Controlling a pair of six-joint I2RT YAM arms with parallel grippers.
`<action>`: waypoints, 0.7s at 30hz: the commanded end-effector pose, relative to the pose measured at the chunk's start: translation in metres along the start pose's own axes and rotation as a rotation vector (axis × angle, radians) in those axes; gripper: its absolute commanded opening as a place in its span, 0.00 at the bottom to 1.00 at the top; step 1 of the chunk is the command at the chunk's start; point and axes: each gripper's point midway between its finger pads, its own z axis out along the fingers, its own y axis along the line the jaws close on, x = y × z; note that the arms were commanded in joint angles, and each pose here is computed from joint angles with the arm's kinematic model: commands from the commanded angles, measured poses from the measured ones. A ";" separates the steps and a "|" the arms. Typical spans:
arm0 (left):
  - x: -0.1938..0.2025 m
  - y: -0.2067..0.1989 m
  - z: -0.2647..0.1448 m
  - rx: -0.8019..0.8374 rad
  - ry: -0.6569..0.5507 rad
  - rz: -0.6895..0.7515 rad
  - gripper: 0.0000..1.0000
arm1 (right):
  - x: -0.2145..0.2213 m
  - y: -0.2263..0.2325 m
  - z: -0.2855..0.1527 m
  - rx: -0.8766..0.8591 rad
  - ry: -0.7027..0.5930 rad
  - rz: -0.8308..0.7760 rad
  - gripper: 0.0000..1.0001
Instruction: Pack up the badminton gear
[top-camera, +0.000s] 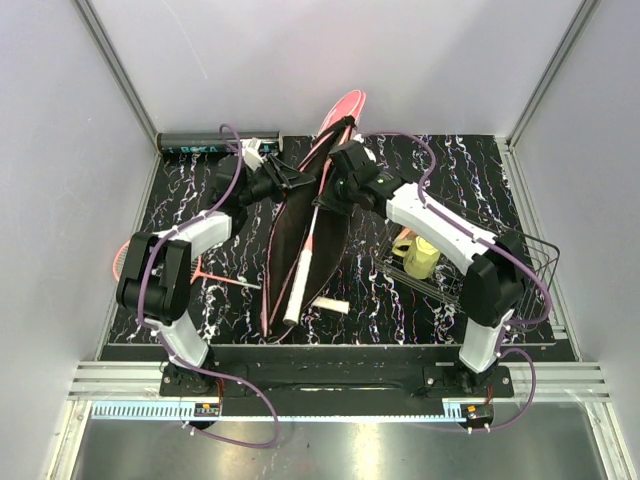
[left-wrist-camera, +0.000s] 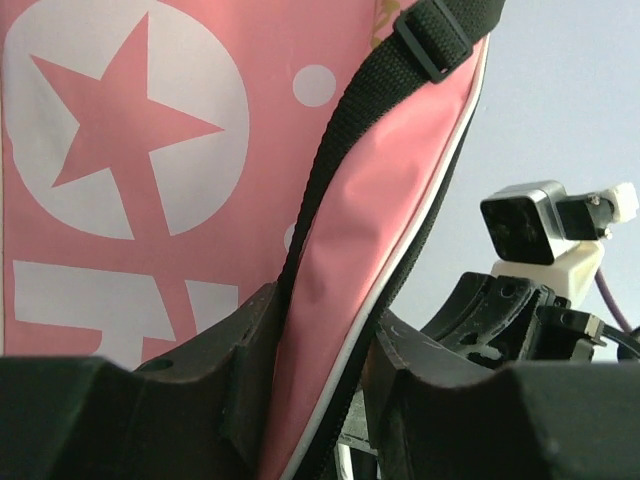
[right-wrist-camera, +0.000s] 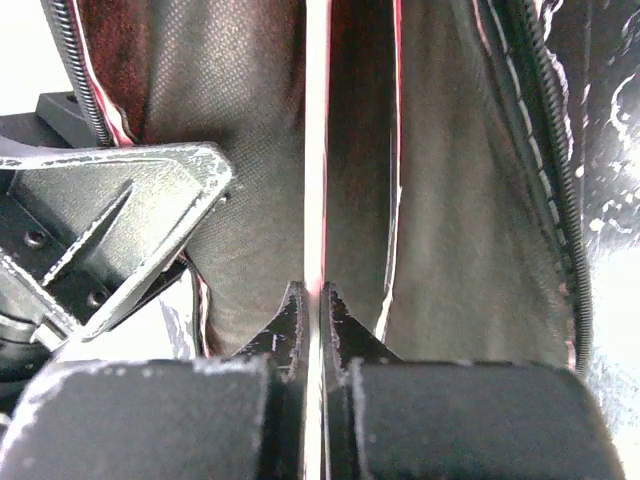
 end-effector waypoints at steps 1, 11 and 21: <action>0.018 -0.046 0.001 0.163 0.168 -0.063 0.00 | -0.085 -0.006 0.015 0.129 -0.375 0.032 0.00; 0.028 -0.048 -0.002 0.233 0.235 -0.166 0.00 | -0.086 -0.038 0.064 0.347 -0.547 -0.134 0.00; 0.006 -0.049 -0.025 0.345 0.179 -0.221 0.00 | -0.050 -0.016 0.086 0.274 -0.394 -0.430 0.26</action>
